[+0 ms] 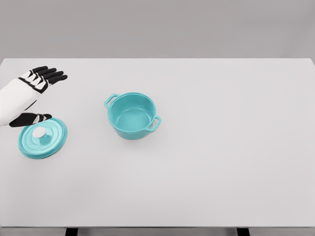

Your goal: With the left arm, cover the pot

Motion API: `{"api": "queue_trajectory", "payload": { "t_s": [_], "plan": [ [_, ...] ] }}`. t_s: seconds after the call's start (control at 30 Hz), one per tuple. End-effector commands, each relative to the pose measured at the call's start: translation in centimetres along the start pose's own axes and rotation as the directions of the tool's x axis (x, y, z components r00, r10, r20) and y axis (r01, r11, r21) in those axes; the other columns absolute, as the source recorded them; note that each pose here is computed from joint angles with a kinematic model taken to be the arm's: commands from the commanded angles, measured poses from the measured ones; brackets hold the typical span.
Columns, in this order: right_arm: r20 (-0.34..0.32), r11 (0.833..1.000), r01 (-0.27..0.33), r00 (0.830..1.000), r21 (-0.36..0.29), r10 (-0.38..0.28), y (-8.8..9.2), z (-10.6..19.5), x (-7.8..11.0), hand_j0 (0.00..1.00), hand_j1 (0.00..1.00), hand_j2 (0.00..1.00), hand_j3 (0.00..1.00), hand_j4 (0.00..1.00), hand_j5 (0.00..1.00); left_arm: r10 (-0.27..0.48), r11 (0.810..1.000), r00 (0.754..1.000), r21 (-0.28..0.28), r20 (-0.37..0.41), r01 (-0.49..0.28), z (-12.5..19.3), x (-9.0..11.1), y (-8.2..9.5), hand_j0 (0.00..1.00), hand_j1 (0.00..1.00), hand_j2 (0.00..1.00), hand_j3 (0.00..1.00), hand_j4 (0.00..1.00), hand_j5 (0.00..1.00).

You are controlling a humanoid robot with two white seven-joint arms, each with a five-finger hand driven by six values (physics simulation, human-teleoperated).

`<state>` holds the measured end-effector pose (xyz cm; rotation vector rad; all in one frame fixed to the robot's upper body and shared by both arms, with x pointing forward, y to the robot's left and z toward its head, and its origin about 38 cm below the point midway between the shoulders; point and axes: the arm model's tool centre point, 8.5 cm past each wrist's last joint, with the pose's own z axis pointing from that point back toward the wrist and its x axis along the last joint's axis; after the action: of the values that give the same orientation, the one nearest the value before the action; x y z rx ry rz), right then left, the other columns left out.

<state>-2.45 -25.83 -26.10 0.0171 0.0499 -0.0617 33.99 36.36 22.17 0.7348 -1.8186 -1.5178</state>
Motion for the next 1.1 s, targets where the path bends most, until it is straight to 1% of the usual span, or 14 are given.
{"api": "queue_trajectory", "payload": {
  "t_s": [0.0, 0.13, 0.23, 0.27, 0.3, 0.33, 0.37, 0.43, 0.5, 0.6, 0.67, 0.7, 0.97, 1.07],
  "plan": [
    [0.0, 1.0, 0.0, 1.0, 0.0, 0.0, 0.0, 0.0, 0.0, 1.0, 1.0, 1.0, 1.0, 1.0, 1.0, 0.003, 1.0, 1.0, 0.003, 0.001, -0.003, 0.0, 0.0, 0.1, 1.0, 1.0, 1.0, 1.0, 1.0, 1.0],
    [0.0, 1.0, 0.0, 1.0, 0.0, 0.0, 0.0, 0.0, 0.0, 1.0, 1.0, 1.0, 1.0, 1.0, 1.0, -0.002, 1.0, 1.0, -0.006, -0.004, 0.002, 0.2, -0.2, 0.1, 1.0, 1.0, 1.0, 1.0, 1.0, 1.0],
    [0.0, 1.0, 0.0, 1.0, 0.0, 0.0, 0.0, 0.0, 0.0, 1.0, 1.0, 1.0, 1.0, 1.0, 1.0, -0.025, 0.999, 1.0, -0.045, 0.001, 0.025, 0.5, -0.6, 0.5, 1.0, 1.0, 1.0, 1.0, 1.0, 1.0],
    [-0.001, 1.0, 0.0, 1.0, 0.0, 0.0, 0.0, 0.0, 0.0, 1.0, 1.0, 1.0, 1.0, 1.0, 1.0, -0.037, 0.99, 0.999, -0.139, -0.001, 0.036, 0.8, -0.9, 0.1, 1.0, 1.0, 1.0, 1.0, 1.0, 1.0],
    [0.0, 1.0, 0.0, 1.0, 0.0, 0.0, 0.0, 0.0, 0.0, 1.0, 1.0, 1.0, 1.0, 1.0, 1.0, -0.052, 0.941, 0.999, -0.334, -0.006, 0.046, 1.3, -1.4, -0.7, 1.0, 1.0, 1.0, 1.0, 1.0, 1.0],
    [-0.001, 1.0, 0.0, 1.0, 0.0, 0.0, 0.0, 0.0, 0.0, 1.0, 1.0, 1.0, 1.0, 1.0, 1.0, -0.047, 0.941, 0.999, -0.336, 0.011, 0.048, 0.5, -1.5, 0.8, 1.0, 1.0, 1.0, 1.0, 1.0, 1.0],
    [0.002, 1.0, 0.0, 1.0, 0.0, 0.0, 0.0, 0.0, 0.1, 1.0, 1.0, 1.0, 1.0, 1.0, 1.0, -0.028, 0.956, 0.999, -0.29, 0.031, 0.036, -0.1, -1.5, 2.2, 1.0, 1.0, 1.0, 1.0, 1.0, 1.0],
    [0.0, 1.0, 0.0, 1.0, 0.0, 0.0, 0.0, 0.0, 0.0, 1.0, 1.0, 1.0, 1.0, 1.0, 1.0, -0.03, 0.953, 0.998, -0.299, 0.052, 0.044, 0.6, -1.9, 4.6, 1.0, 1.0, 1.0, 1.0, 1.0, 1.0],
    [-0.001, 1.0, 0.0, 1.0, 0.0, 0.0, 0.0, 0.0, 0.0, 1.0, 1.0, 1.0, 1.0, 1.0, 1.0, -0.04, 0.95, 0.998, -0.307, 0.05, 0.053, 0.7, -2.2, 5.0, 1.0, 1.0, 1.0, 1.0, 1.0, 1.0],
    [0.0, 1.0, 0.0, 1.0, 0.0, 0.0, 0.0, 0.0, 0.0, 1.0, 1.0, 1.0, 1.0, 1.0, 1.0, -0.001, 0.941, 0.999, -0.339, 0.038, 0.014, 1.2, -3.0, 4.9, 1.0, 1.0, 1.0, 1.0, 1.0, 1.0],
    [-0.001, 1.0, 0.0, 1.0, 0.0, 0.0, 0.0, 0.0, 0.0, 1.0, 1.0, 1.0, 1.0, 1.0, 1.0, 0.08, 0.908, 0.996, -0.414, 0.027, -0.061, 1.9, -4.0, 3.9, 1.0, 1.0, 1.0, 1.0, 1.0, 1.0],
    [0.002, 1.0, 0.0, 1.0, 0.0, 0.0, 0.0, 0.0, 0.1, 1.0, 1.0, 1.0, 1.0, 1.0, 1.0, 0.13, 0.903, 0.991, -0.417, 0.023, -0.109, 1.9, -4.3, 3.7, 1.0, 1.0, 1.0, 1.0, 1.0, 1.0],
    [0.0, 1.0, 0.0, 1.0, 0.001, 0.0, 0.0, 0.0, 0.1, 1.0, 1.0, 1.0, 1.0, 1.0, 1.0, 0.178, 0.871, 0.984, -0.468, 0.02, -0.148, 1.7, -4.1, 1.2, 1.0, 1.0, 1.0, 1.0, 1.0, 1.0],
    [0.002, 1.0, 0.0, 1.0, 0.0, 0.0, 0.0, 0.0, 0.1, 1.0, 1.0, 1.0, 1.0, 1.0, 1.0, 0.18, 0.864, 0.983, -0.481, 0.022, -0.148, 1.7, -3.9, 0.7, 0.95, 0.95, 0.95, 0.95, 0.95, 0.95]
  ]
}}
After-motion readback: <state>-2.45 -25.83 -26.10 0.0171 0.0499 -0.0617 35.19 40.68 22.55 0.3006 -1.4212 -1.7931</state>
